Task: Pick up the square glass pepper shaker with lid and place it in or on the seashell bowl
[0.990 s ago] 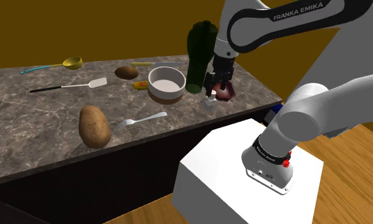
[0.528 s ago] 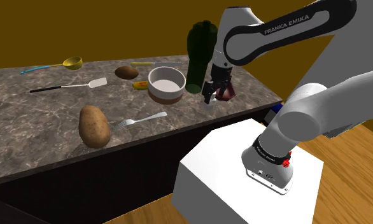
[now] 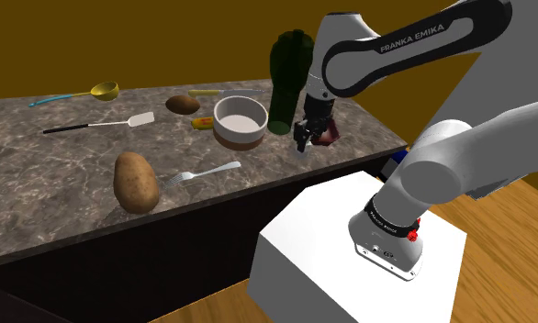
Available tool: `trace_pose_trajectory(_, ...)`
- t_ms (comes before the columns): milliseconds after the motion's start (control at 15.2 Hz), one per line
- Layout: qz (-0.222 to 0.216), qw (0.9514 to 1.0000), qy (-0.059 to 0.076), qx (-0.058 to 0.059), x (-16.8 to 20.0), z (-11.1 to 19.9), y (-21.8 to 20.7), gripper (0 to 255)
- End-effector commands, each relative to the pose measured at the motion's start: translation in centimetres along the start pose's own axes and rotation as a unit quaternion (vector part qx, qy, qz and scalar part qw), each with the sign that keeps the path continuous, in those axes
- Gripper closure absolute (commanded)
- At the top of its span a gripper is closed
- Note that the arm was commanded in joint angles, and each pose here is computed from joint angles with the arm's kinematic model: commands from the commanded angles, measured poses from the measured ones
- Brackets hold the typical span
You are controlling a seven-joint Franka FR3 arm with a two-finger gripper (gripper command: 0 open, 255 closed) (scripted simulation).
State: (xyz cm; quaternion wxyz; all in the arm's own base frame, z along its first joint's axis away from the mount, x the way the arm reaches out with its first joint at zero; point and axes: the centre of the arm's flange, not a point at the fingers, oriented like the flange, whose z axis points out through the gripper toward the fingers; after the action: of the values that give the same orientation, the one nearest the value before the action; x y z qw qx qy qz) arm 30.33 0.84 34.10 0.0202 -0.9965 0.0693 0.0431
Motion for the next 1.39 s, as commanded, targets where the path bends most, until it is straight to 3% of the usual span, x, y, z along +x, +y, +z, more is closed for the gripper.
trace_pose_trajectory(0,0.000,1.0000,0.000,0.000,0.0,0.0,0.0,255)
trace_pose_trajectory(528,0.000,1.0000,0.000,0.000,0.0,0.0,0.0,255)
trace_pose_trajectory(1320,0.000,1.0000,0.000,0.000,-0.6,-6.3,-0.2,255)
